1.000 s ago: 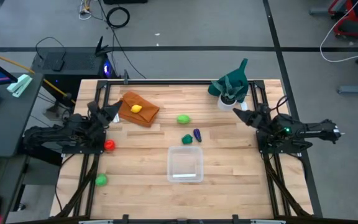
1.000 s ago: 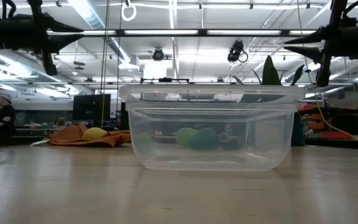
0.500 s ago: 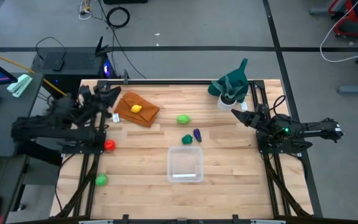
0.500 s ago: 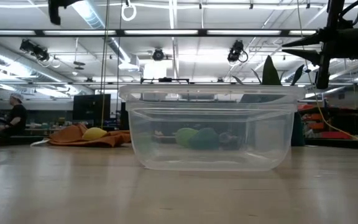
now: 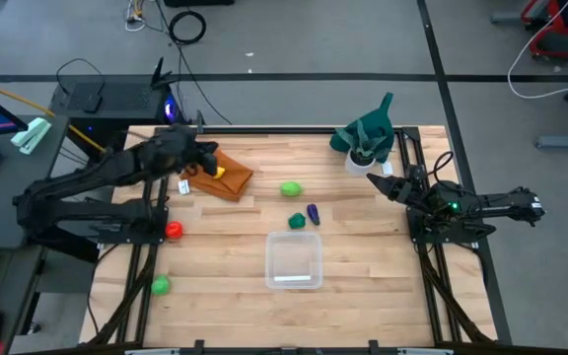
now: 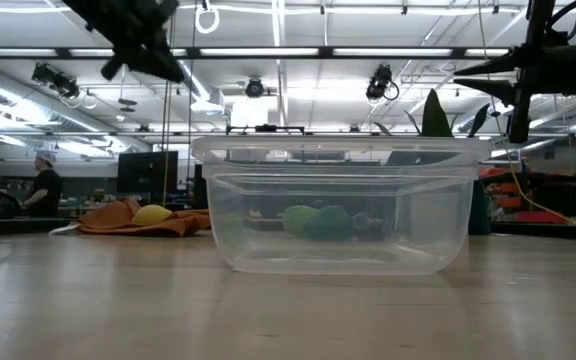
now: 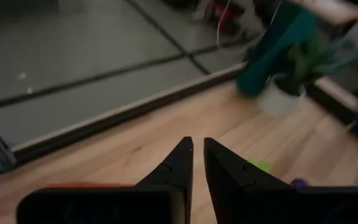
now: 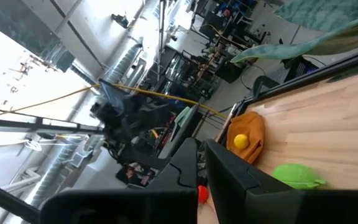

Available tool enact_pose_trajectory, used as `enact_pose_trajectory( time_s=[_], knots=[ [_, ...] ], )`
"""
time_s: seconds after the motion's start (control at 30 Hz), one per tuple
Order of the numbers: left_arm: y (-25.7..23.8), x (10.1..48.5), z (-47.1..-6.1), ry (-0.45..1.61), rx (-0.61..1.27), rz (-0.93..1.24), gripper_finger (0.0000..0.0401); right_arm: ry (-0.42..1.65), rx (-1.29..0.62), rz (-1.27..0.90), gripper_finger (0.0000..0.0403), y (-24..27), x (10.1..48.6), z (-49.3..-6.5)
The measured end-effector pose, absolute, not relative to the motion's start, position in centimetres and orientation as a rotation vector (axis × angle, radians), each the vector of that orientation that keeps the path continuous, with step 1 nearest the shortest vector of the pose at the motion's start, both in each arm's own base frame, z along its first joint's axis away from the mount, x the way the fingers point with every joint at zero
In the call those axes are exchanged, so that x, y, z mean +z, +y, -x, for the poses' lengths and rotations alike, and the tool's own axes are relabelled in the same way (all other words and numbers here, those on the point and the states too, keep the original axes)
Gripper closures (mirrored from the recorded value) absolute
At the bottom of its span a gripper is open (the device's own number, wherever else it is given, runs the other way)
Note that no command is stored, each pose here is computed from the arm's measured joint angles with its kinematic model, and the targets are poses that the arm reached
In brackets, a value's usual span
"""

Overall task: Pick and placing Produce into tupperware
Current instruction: Put the lemon into the transparent bin

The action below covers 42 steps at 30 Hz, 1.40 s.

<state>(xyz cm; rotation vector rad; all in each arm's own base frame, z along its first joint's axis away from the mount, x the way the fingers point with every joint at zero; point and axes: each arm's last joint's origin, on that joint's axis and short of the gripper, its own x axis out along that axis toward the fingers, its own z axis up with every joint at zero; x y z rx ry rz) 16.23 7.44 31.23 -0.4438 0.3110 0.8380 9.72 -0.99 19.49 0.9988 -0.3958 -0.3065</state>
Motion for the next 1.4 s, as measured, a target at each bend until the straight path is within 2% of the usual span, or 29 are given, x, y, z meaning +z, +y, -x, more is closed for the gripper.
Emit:
enact_pose_trajectory(
  time_s=[0.23, 0.43, 0.63, 0.83, 1.03, 1.13, 1.4],
  knots=[
    [11.7, 28.9, -16.9, 0.441, 0.87, 0.548, 0.0362, -0.389, -0.294, -0.998, 0.0402, -1.0, 19.5, -9.7],
    [14.7, 26.8, -16.6, 0.556, 0.822, 0.633, 0.0362, -0.383, -0.284, -0.996, 0.0402, -0.9, 19.5, -9.8],
    [16.9, 24.7, -16.1, 0.69, 0.861, 0.653, 0.0357, -0.379, -0.287, -0.995, 0.0402, -0.9, 19.4, -9.8],
    [18.1, 22.7, -16.0, 0.807, 0.796, 0.674, 0.0349, -0.356, -0.299, -0.99, 0.0402, -0.9, 19.2, -9.8],
    [18.3, 21.4, -16.4, 0.926, 0.697, 0.586, 0.0334, -0.353, -0.301, -0.989, 0.0402, -0.9, 19.2, -9.8],
    [18.1, 21.2, -16.6, 0.984, 0.618, 0.456, 0.0322, -0.353, -0.301, -0.989, 0.0402, -0.9, 19.2, -9.8],
    [16.9, 21.1, -17.7, 1.138, 0.485, 0.082, 0.0252, -0.354, -0.301, -0.99, 0.0402, -0.9, 19.2, -9.8]
  ],
)
